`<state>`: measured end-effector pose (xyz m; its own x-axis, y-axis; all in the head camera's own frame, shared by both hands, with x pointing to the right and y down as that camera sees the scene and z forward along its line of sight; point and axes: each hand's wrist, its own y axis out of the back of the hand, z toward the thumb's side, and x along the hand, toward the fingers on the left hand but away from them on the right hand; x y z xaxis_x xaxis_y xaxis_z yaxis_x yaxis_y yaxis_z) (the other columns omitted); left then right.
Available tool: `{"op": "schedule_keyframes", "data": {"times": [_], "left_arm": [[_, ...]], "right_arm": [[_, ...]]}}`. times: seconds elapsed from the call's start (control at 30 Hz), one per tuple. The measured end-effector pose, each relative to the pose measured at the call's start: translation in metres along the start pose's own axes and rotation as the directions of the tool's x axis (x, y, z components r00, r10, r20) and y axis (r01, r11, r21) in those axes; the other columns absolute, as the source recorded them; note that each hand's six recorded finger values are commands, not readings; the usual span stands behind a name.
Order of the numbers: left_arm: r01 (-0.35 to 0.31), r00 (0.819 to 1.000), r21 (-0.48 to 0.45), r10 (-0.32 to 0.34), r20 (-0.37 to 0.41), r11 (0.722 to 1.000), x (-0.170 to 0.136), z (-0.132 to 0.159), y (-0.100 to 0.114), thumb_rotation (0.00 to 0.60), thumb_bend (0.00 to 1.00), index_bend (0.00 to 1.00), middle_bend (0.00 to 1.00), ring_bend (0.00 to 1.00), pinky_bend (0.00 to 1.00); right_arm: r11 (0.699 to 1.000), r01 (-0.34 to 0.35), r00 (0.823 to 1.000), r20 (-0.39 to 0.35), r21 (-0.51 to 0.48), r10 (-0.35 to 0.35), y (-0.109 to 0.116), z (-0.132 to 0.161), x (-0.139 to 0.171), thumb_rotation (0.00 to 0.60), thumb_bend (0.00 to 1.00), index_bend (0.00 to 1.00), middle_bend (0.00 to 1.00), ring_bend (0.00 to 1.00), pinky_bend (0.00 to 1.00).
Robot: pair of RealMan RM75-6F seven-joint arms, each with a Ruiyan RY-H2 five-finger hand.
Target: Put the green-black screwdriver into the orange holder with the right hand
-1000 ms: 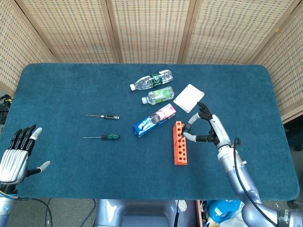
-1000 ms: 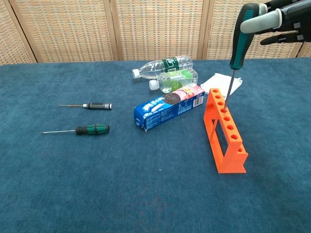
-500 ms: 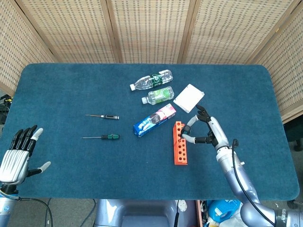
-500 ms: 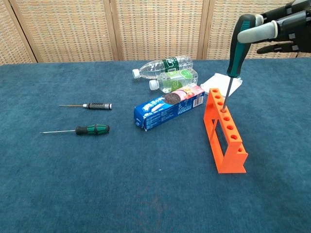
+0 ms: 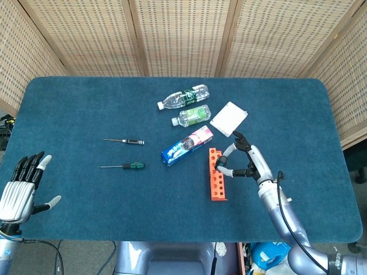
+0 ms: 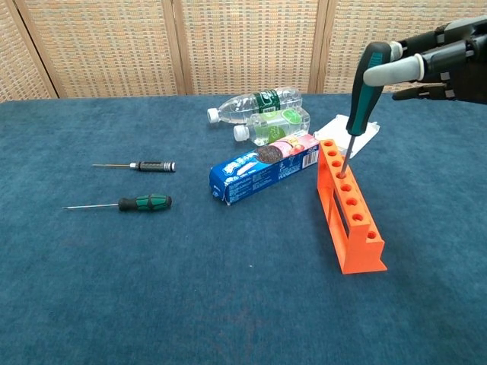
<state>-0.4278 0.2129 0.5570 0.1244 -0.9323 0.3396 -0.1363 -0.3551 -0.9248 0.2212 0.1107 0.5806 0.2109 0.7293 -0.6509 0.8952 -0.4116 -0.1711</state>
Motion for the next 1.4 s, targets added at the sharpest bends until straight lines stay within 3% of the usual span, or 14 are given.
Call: {"op": "schedule_keyframes", "data": {"times": [0.83,1.4], "left_arm": [[0.01,1.0,0.001,-0.01,0.0,1.0,0.0,0.0,-0.003,0.6,0.0,0.0,0.0,0.0,0.0],[0.011,1.0,0.001,-0.011,-0.001,1.0,0.001,-0.001,-0.003,0.6,0.0,0.0,0.0,0.0,0.0]], "right_arm": [[0.998,-0.061,0.996,0.063,-0.035,0.063,-0.019,-0.045,-0.015,0.6,0.2,0.66,0.0,0.0,0.0],[0.996,-0.081,0.994,0.065,-0.04,0.083,-0.025,-0.056,-0.013,0.6,0.2,0.39,0.0,0.0,0.0]]}}
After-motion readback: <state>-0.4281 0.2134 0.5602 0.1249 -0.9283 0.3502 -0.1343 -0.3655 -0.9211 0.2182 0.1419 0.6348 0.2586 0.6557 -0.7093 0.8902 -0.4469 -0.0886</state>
